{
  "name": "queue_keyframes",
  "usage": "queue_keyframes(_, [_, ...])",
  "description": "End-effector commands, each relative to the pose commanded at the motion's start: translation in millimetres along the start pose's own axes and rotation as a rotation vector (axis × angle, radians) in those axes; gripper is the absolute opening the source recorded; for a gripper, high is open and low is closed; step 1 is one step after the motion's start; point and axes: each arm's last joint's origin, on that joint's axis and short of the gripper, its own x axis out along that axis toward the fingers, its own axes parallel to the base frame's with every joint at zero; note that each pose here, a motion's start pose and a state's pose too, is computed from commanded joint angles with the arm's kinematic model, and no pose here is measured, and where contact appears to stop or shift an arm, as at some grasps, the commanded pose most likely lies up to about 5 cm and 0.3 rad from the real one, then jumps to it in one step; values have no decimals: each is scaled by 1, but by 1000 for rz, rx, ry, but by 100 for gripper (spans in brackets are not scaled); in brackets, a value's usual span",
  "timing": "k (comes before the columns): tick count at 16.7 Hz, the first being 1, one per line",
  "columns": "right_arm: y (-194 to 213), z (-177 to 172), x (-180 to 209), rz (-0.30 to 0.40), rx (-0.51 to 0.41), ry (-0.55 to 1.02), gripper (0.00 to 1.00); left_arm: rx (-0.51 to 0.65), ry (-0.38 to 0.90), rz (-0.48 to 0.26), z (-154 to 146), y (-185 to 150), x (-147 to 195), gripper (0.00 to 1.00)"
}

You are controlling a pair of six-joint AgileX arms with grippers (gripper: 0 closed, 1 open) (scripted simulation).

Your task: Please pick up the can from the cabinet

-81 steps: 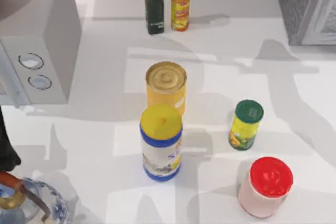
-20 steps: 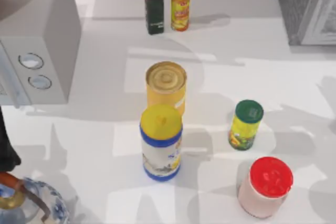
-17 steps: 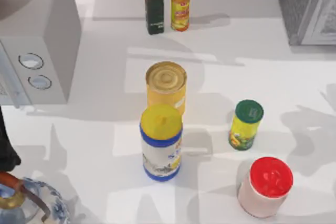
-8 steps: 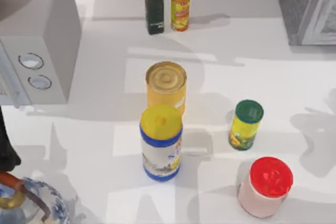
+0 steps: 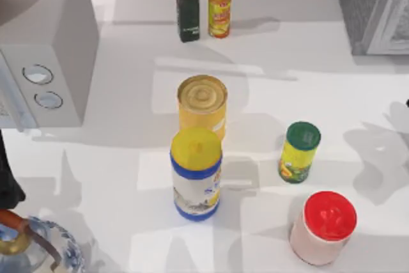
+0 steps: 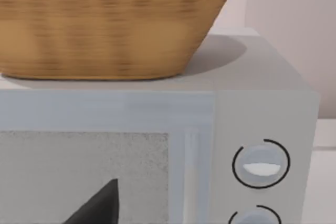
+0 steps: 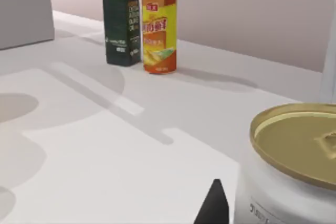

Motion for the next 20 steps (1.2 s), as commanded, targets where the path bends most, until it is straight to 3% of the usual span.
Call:
queue_keyframes(1, [0, 0, 0, 0, 0, 0, 0, 0, 0, 0, 0, 0, 0, 100])
queue_keyframes(14, [0, 0, 0, 0, 0, 0, 98, 0, 0, 0, 0, 0, 0, 100])
queue_keyframes(20, [0, 0, 0, 0, 0, 0, 100, 0, 0, 0, 0, 0, 0, 100])
